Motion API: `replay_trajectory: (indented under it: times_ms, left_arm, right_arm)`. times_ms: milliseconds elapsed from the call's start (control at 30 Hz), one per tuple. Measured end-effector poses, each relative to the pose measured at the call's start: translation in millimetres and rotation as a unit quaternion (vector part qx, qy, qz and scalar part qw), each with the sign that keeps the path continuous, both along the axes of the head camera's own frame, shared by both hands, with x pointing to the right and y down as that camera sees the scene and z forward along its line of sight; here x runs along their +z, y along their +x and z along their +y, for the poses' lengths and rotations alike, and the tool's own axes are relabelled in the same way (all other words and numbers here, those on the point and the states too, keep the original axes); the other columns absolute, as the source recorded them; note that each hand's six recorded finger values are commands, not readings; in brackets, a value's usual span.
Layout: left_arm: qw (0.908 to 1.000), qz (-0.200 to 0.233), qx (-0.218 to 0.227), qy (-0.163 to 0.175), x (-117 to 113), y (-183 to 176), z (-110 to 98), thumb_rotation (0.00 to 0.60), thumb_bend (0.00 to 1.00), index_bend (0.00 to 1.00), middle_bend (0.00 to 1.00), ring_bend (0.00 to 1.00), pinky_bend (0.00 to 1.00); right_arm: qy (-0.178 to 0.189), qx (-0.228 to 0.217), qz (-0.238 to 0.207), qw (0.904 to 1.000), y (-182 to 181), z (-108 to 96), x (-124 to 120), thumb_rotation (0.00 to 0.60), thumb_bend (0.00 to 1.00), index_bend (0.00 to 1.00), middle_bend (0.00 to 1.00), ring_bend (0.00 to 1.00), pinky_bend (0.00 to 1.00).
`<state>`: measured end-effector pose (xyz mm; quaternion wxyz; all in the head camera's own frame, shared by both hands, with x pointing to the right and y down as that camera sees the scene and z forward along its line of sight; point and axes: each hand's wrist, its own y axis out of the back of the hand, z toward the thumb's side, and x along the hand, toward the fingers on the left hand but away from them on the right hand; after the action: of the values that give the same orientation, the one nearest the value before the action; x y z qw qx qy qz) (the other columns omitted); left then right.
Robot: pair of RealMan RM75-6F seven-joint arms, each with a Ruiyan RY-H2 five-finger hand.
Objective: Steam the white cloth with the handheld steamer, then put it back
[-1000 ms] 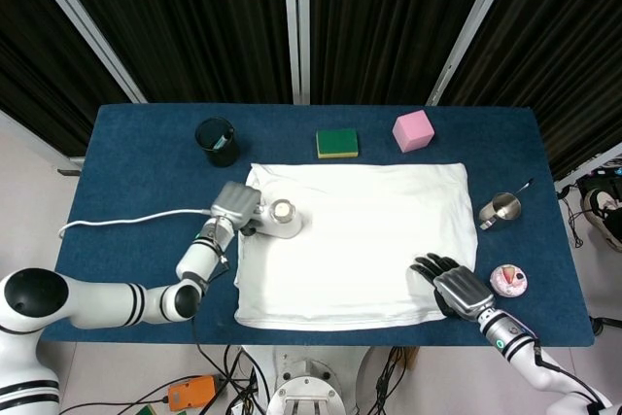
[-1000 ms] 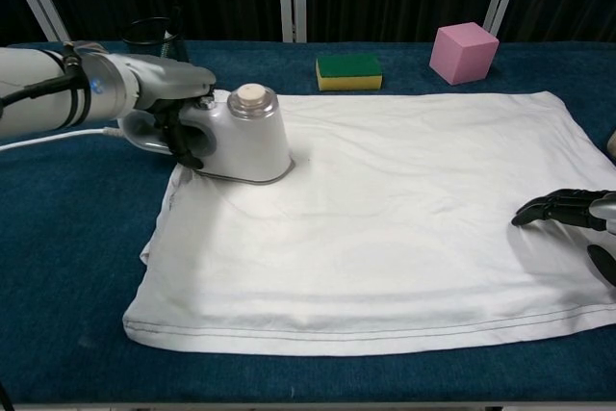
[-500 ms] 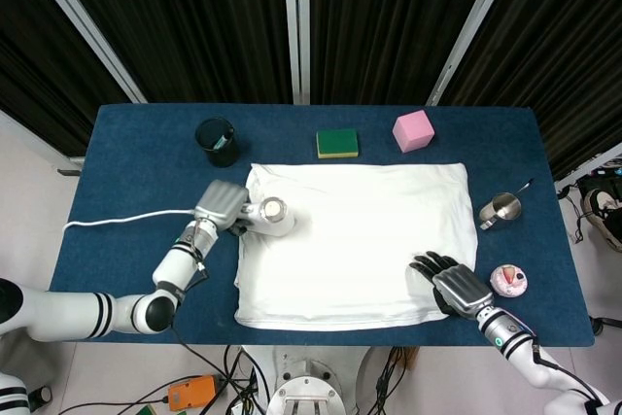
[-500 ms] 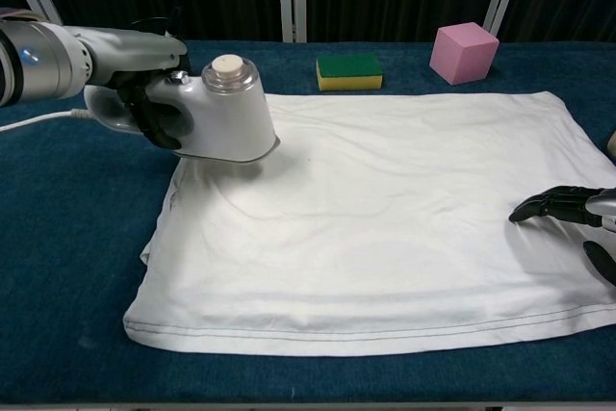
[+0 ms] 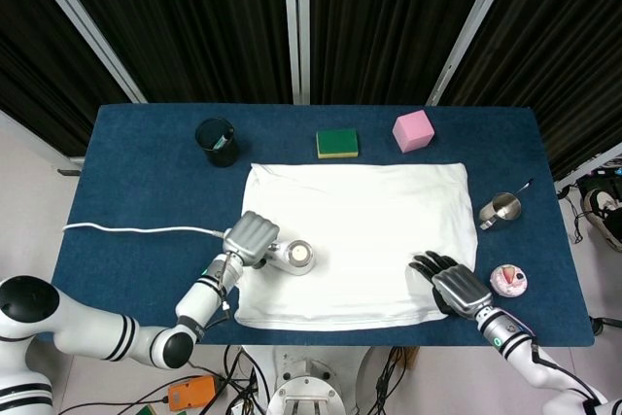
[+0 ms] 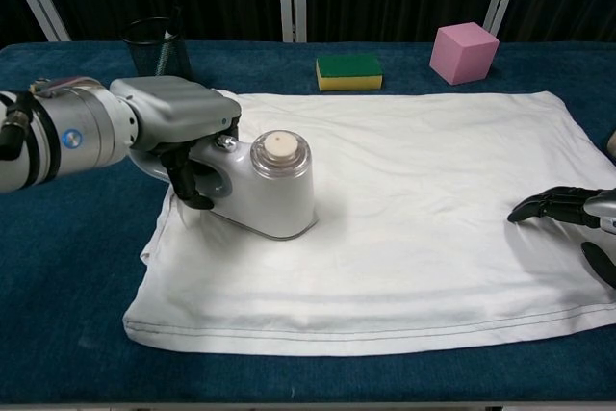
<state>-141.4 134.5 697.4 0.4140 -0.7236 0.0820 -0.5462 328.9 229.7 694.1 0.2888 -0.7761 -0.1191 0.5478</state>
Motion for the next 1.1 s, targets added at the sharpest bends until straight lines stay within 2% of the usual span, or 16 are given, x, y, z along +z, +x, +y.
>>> replay_trajectory:
  times_ms: [233, 500, 667, 867, 1100]
  left_arm:
    - [0.9989, -0.035, -0.031, -0.006, 3, -26, 0, 0.6, 0.58, 0.83, 0.91, 0.8, 0.65]
    - [0.992, -0.062, -0.109, -0.018, 3, -86, -7, 0.6, 0.58, 0.83, 0.91, 0.79, 0.65]
    - [0.9891, -0.059, -0.135, -0.01, -7, -106, -14, 0.6, 0.58, 0.83, 0.91, 0.79, 0.65]
    - [0.9923, -0.011, -0.123, 0.004, -25, -86, -18, 0.6, 0.58, 0.83, 0.91, 0.79, 0.65]
    - [0.9983, 0.026, -0.051, -0.001, -31, -36, 1, 0.6, 0.58, 0.83, 0.91, 0.79, 0.65]
  right_arm:
    - [0.0, 0.0, 0.0, 1.0, 1, -2, 1, 0.6, 0.97, 0.16, 0.14, 0.07, 0.19]
    - [0.003, -0.001, -0.004, 1.0, -1, -4, 1, 0.6, 0.97, 0.16, 0.14, 0.07, 0.19]
    - [0.005, -0.001, -0.006, 1.0, -1, -4, 1, 0.6, 0.97, 0.16, 0.14, 0.07, 0.19]
    - [0.005, 0.003, -0.005, 1.0, 1, -3, 0, 0.6, 0.97, 0.16, 0.14, 0.07, 0.19]
    - [0.003, 0.008, -0.002, 1.0, 5, -2, 0, 0.6, 0.97, 0.16, 0.14, 0.07, 0.19]
